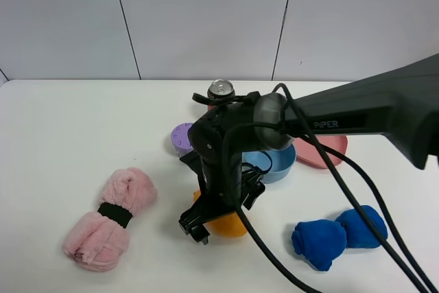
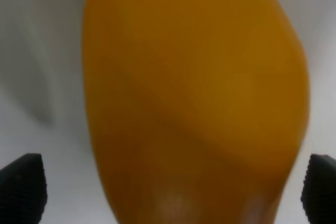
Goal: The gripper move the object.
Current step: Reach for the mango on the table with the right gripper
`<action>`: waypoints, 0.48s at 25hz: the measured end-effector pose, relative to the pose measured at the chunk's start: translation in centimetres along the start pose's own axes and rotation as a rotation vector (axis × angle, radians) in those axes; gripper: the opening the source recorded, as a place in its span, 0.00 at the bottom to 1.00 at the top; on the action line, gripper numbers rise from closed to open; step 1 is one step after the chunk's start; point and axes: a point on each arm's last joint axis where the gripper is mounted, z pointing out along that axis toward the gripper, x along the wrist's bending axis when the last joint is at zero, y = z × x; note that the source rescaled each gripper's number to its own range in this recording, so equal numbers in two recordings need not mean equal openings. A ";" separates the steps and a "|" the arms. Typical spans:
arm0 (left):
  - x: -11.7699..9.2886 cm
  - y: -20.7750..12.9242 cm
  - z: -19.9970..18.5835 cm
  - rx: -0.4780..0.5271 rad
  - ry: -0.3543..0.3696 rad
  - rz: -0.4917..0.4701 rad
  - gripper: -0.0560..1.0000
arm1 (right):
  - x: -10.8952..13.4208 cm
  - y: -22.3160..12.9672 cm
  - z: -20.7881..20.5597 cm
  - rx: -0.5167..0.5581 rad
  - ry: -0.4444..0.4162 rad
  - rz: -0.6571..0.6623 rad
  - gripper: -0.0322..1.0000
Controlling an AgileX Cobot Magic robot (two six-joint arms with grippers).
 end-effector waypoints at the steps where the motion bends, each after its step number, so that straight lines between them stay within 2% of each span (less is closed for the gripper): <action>1: 0.0 0.0 0.0 0.000 0.000 0.000 1.00 | 0.0 0.1 0.2 0.003 -0.001 0.001 0.92; 4: 0.0 0.0 0.0 0.000 0.000 0.000 1.00 | 0.1 0.2 0.2 -0.004 0.001 0.004 0.85; 7: 0.0 0.0 0.0 0.000 0.000 0.000 1.00 | 0.1 0.4 0.1 -0.011 0.003 0.007 0.67; 11: 0.0 0.0 0.0 0.000 0.000 0.000 1.00 | 0.1 0.4 0.1 -0.010 0.002 0.008 0.30; 12: 0.0 0.0 0.0 0.000 0.000 0.000 1.00 | 0.1 0.4 0.1 -0.009 0.002 0.008 0.17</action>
